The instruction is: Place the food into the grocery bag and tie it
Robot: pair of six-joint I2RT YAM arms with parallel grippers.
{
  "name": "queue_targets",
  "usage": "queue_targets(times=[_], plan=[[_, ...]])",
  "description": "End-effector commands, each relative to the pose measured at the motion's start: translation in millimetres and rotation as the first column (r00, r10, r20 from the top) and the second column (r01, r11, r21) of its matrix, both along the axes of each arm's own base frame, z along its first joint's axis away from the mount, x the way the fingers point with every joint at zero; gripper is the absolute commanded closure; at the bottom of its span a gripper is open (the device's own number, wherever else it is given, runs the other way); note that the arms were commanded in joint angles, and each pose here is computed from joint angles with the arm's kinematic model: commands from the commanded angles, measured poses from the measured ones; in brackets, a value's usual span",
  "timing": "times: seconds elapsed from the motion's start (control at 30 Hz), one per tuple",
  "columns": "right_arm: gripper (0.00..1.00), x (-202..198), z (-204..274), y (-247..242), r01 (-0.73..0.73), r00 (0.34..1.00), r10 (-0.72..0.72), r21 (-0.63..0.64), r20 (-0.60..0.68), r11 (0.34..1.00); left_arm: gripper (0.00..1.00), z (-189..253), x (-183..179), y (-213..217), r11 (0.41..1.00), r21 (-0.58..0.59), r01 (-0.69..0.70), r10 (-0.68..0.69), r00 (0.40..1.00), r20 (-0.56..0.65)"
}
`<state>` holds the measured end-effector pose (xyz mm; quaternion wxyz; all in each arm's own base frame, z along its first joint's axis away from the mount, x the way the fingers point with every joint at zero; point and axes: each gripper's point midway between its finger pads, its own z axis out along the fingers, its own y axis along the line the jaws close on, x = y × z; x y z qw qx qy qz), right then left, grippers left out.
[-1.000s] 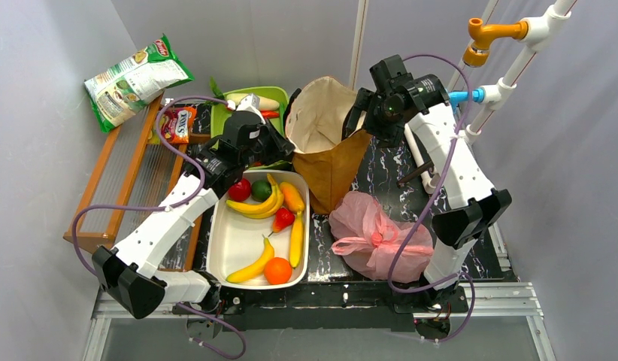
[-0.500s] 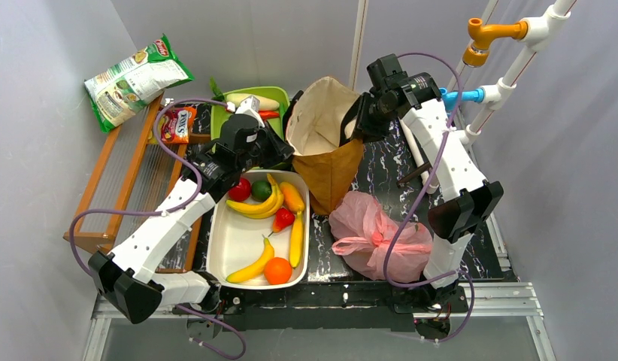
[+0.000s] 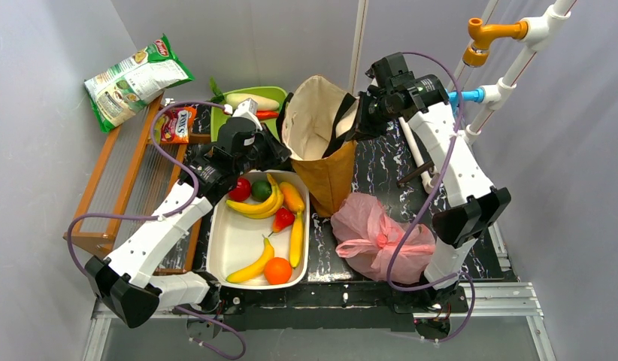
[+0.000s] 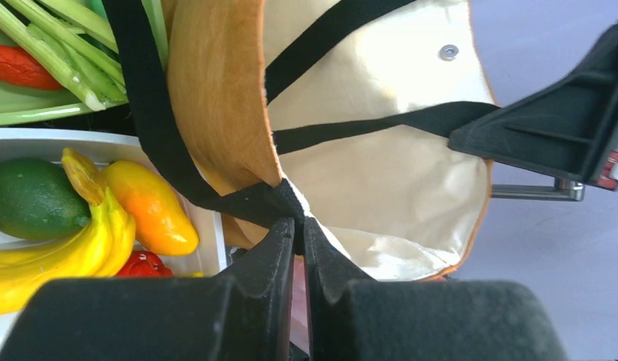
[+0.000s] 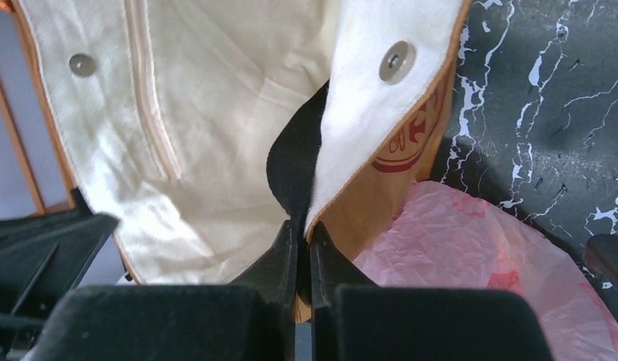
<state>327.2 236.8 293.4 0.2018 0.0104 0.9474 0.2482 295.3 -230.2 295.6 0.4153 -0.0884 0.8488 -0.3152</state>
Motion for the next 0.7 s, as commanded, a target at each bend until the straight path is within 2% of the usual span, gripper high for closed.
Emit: queue_targets(times=[0.0, 0.03, 0.17, 0.23, 0.4, 0.5, 0.67], plan=[[0.99, -23, 40, 7, -0.108, 0.989, 0.099, 0.079, 0.114, 0.991, 0.92, 23, -6, 12, 0.999, 0.036, -0.005, 0.003, 0.998, 0.066], [0.99, -26, 41, 8, -0.119, 0.987, 0.109, 0.081, 0.118, 0.990, 0.88, 25, -5, 15, 0.998, 0.056, -0.008, 0.003, 0.997, 0.074], [0.99, -33, 39, 11, -0.150, 0.983, 0.138, 0.089, 0.121, 0.985, 0.63, 40, 1, 26, 0.993, 0.109, -0.037, 0.023, 0.991, 0.131], [0.99, -37, 36, 13, -0.155, 0.983, 0.145, 0.090, 0.111, 0.984, 0.46, 48, 5, 35, 0.989, 0.134, -0.069, 0.047, 0.986, 0.160], [0.99, -43, 29, 16, -0.165, 0.984, 0.156, 0.098, 0.088, 0.981, 0.13, 66, 18, 65, 0.965, 0.184, -0.186, 0.143, 0.965, 0.221], [0.99, -46, 24, 17, -0.171, 0.984, 0.164, 0.100, 0.075, 0.980, 0.08, 77, 30, 83, 0.945, 0.187, -0.270, 0.220, 0.943, 0.248], [0.99, -50, 14, 15, -0.165, 0.986, 0.162, 0.089, 0.038, 0.982, 0.05, 98, 55, 116, 0.884, 0.203, -0.421, 0.358, 0.890, 0.283]])
